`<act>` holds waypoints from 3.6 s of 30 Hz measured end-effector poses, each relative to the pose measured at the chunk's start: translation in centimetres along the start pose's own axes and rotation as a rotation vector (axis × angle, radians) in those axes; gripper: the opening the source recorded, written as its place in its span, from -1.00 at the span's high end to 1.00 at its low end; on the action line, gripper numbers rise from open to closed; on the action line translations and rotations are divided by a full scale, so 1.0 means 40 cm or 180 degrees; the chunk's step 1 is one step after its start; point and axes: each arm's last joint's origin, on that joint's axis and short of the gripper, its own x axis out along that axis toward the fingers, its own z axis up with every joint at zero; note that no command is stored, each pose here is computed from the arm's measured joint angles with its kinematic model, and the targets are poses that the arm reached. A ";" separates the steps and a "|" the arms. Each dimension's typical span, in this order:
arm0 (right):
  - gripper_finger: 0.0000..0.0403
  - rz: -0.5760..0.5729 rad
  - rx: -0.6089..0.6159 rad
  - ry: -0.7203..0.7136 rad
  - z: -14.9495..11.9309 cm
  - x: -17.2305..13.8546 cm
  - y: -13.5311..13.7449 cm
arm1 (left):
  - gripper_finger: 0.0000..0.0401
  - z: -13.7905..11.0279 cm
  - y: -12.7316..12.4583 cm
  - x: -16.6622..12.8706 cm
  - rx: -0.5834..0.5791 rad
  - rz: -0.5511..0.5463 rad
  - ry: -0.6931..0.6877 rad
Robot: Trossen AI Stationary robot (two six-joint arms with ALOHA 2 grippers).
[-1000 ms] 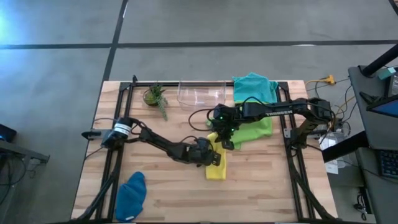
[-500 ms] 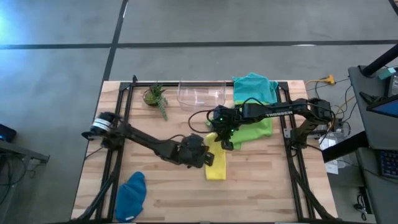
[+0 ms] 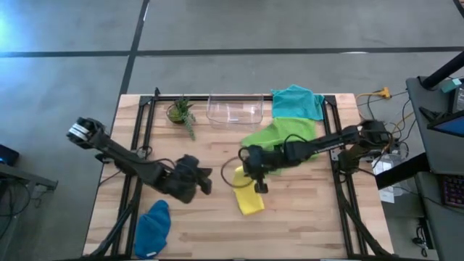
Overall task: Fold microfiber towels
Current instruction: Fold the yellow towel
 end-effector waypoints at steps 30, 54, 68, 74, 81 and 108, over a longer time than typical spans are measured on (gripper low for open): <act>0.94 0.0049 -0.0584 0.0143 -0.033 0.108 0.222 | 1.00 -0.064 0.065 0.018 0.0014 -0.0501 -0.0078; 0.65 0.0648 -0.0263 0.0475 -0.070 0.166 0.244 | 1.00 -0.065 0.062 0.018 0.0060 -0.0556 -0.0020; 0.13 0.0814 -0.0254 0.0512 -0.016 0.099 0.258 | 1.00 -0.065 0.062 0.018 0.0070 -0.0562 -0.0012; 0.17 0.1303 -0.0311 0.0541 -0.003 0.088 0.277 | 1.00 -0.065 0.061 0.018 0.0075 -0.0565 -0.0013; 0.24 0.1648 -0.0186 0.0598 0.002 0.072 0.284 | 1.00 -0.065 0.059 0.017 0.0058 -0.0602 0.0021; 0.58 0.1310 -0.0217 0.0540 -0.102 0.098 0.257 | 1.00 -0.239 -0.111 0.228 0.0292 -0.1579 0.0510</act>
